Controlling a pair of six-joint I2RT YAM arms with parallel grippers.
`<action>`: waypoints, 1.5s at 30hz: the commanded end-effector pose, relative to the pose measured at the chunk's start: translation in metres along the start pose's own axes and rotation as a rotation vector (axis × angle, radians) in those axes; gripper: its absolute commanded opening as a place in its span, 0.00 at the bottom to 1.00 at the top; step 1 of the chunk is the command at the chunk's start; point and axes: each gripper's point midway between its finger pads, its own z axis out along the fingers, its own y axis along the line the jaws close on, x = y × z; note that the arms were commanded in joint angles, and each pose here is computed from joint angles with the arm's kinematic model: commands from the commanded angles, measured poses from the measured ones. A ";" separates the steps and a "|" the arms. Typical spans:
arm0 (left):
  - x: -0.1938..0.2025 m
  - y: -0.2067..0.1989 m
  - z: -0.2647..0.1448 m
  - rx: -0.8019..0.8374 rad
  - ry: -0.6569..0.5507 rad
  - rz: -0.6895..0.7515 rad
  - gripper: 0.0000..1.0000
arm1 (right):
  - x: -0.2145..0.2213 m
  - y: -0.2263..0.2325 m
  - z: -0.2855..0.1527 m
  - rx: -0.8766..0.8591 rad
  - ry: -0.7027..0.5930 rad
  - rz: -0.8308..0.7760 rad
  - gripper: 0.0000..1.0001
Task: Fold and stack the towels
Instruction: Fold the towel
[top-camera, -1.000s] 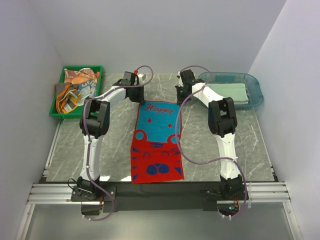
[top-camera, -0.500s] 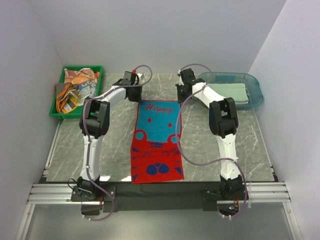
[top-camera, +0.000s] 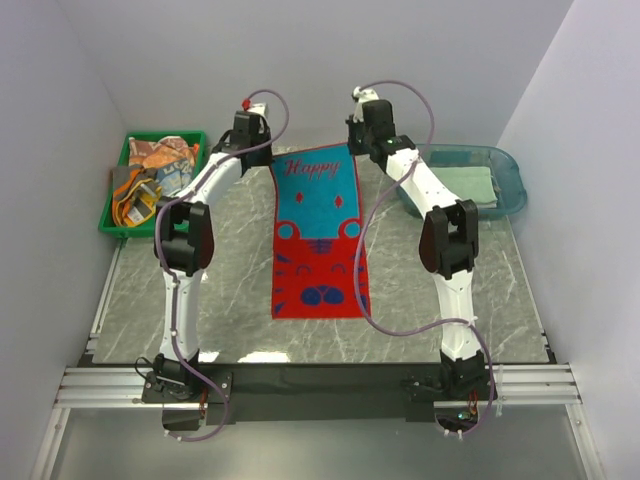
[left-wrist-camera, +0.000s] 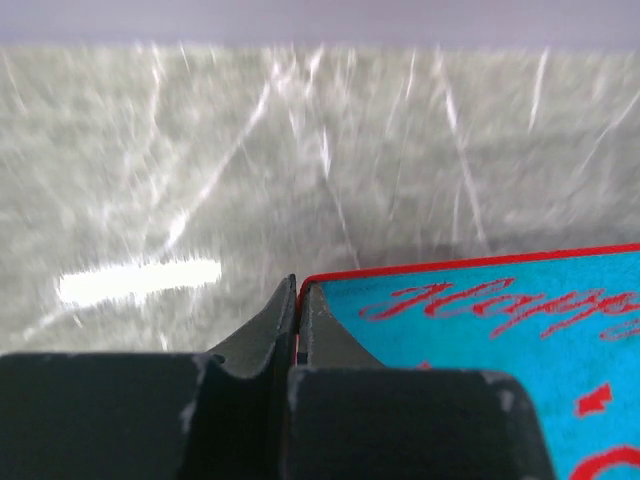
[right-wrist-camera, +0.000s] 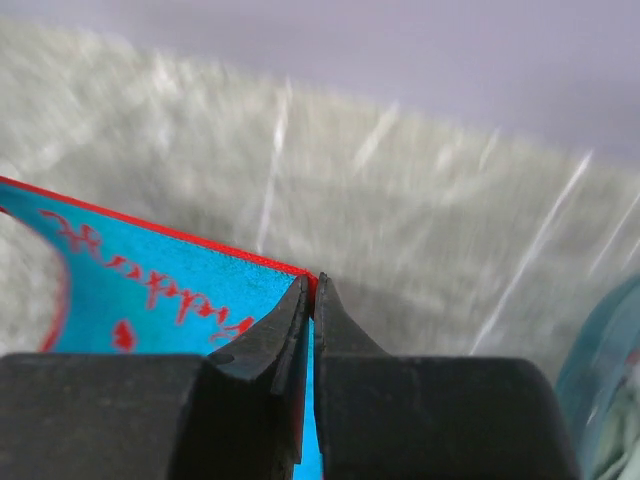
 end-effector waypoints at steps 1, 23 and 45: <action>-0.050 0.050 -0.022 -0.123 -0.113 -0.034 0.01 | -0.060 -0.043 -0.011 0.149 -0.172 -0.061 0.00; -0.005 0.007 -0.129 0.032 -0.016 -0.151 0.01 | -0.005 -0.029 -0.126 0.124 -0.057 -0.072 0.00; 0.031 -0.014 -0.222 0.079 -0.022 -0.253 0.01 | 0.042 -0.010 -0.200 0.071 0.038 0.079 0.00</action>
